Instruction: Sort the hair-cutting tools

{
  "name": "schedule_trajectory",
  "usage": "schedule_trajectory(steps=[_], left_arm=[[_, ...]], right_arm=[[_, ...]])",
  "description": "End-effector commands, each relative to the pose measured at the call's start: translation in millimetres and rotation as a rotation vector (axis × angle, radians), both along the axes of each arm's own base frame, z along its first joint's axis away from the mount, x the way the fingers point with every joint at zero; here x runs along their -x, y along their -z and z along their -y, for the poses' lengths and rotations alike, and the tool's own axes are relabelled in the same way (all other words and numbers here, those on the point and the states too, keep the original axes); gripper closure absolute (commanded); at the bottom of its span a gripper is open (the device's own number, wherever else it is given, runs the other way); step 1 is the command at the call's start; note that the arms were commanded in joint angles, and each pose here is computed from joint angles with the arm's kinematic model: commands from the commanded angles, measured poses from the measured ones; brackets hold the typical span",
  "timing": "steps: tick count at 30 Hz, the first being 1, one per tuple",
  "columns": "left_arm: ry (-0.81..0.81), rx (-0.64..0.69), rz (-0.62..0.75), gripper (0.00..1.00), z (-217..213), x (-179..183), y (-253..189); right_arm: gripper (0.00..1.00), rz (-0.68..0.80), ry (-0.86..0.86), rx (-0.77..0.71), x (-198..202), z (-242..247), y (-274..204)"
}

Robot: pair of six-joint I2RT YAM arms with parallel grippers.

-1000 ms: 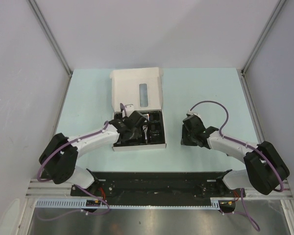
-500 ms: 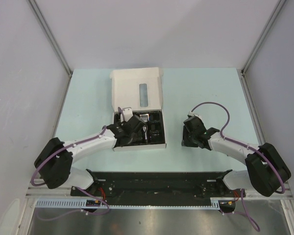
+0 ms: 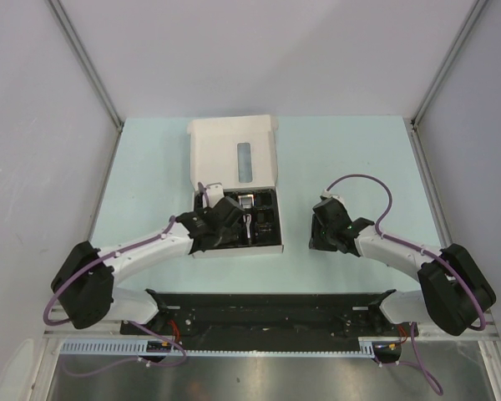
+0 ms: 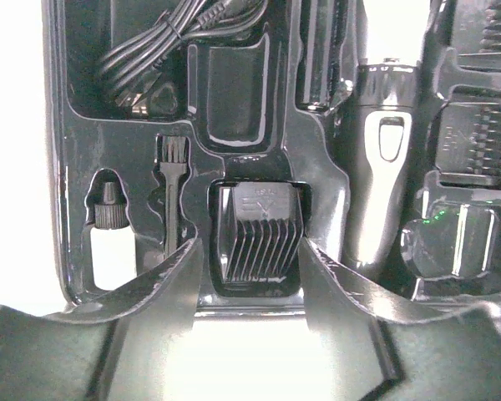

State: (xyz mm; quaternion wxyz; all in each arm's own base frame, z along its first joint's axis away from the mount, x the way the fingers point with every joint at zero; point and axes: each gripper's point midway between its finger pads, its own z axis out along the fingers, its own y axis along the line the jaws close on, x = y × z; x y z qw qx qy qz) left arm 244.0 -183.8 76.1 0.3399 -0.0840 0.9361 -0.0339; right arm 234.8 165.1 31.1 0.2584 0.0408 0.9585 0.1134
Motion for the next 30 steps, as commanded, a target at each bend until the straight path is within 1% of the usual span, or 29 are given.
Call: schedule_trajectory(steps=[1,2,3,5,10,18,23,27,30], left_arm=[[0.028,0.054,0.049,0.48,11.8,-5.7,-29.9],[0.028,0.052,0.048,0.53,11.9,-6.1,-29.5],[0.028,0.051,0.045,0.54,12.2,-6.7,-28.4],[0.03,0.038,0.028,0.62,12.5,-8.1,-23.4],[0.031,0.002,0.007,0.69,10.3,-12.3,-14.5],[0.02,-0.067,-0.021,0.69,-0.5,-15.4,3.0],[0.026,-0.073,-0.055,0.71,-1.0,-10.0,14.1],[0.034,-0.064,-0.047,0.71,0.7,-10.9,10.8],[0.046,-0.048,-0.017,0.7,4.8,-15.9,-2.0]], right_arm=[[0.62,0.031,0.015,-0.013,-3.4,-1.4,-6.2],[0.62,0.032,0.015,-0.014,-4.0,-1.8,-6.4],[0.62,0.028,0.015,-0.014,-3.1,-1.6,-5.8],[0.62,0.03,0.012,-0.015,-2.7,-2.4,-6.2],[0.62,0.027,0.015,-0.011,-2.4,-1.6,-5.4],[0.62,0.024,0.018,-0.011,-1.2,-1.8,-5.4],[0.62,0.025,0.021,-0.016,-1.6,-2.6,-6.4],[0.62,0.027,0.023,-0.02,-1.8,-2.8,-7.2],[0.62,0.033,0.027,-0.03,-2.0,-3.3,-10.7]])
